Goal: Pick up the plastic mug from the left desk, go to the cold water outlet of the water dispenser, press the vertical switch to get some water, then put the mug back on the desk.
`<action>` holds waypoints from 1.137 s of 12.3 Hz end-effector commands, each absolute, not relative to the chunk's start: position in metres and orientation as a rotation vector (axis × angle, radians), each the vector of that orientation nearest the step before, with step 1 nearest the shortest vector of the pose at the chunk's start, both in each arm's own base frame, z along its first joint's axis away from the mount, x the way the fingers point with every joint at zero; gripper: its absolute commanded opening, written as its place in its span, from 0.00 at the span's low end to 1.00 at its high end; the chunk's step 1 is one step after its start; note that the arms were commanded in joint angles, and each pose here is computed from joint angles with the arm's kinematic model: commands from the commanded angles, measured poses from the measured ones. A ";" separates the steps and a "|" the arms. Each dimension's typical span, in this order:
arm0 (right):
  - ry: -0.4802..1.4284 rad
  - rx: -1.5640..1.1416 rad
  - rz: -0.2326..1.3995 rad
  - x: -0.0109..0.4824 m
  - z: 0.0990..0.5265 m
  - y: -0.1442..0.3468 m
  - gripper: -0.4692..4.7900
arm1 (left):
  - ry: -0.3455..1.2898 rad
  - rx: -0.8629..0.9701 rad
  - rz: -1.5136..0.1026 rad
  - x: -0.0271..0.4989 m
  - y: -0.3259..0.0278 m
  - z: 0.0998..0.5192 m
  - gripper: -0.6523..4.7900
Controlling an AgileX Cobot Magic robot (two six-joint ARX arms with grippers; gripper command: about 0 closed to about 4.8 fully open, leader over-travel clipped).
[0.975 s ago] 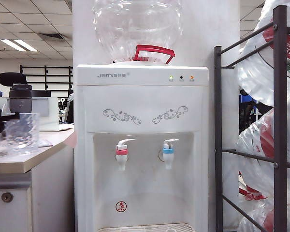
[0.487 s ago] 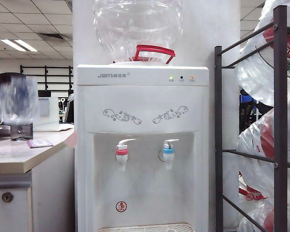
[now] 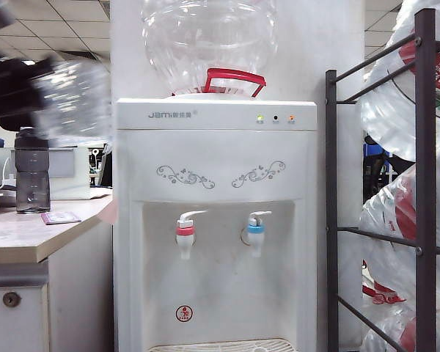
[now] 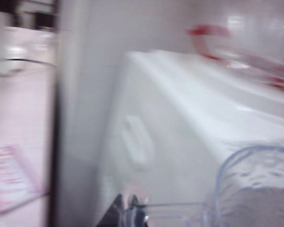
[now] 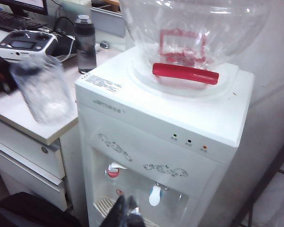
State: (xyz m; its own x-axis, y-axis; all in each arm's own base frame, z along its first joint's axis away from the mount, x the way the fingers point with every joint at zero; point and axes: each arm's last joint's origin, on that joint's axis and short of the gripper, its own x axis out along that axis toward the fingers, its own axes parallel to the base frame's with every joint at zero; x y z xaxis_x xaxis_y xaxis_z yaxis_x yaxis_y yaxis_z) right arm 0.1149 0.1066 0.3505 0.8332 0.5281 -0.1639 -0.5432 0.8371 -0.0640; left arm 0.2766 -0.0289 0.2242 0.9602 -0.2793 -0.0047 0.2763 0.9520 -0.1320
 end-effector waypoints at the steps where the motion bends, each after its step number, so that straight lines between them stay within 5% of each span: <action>1: 0.088 -0.083 0.569 0.109 0.359 0.101 0.08 | 0.016 -0.150 -0.357 0.268 -0.073 0.227 0.11; 7: 0.063 -0.074 0.570 0.103 0.363 0.094 0.08 | 0.096 -0.157 -0.538 0.226 -0.148 0.209 0.11; 14: 0.062 -0.072 0.583 0.103 0.363 0.095 0.08 | 0.221 -0.145 -0.594 0.219 -0.178 0.135 0.11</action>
State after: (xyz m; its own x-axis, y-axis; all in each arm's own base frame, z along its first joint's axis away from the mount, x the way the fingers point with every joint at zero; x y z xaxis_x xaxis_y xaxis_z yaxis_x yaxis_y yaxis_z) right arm 0.1039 0.0956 0.3584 0.8332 0.5429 -0.1049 -0.5499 0.8335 -0.0541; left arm 0.2171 -0.1760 0.1355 0.8011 -0.5645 -0.1990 0.5314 0.8238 -0.1977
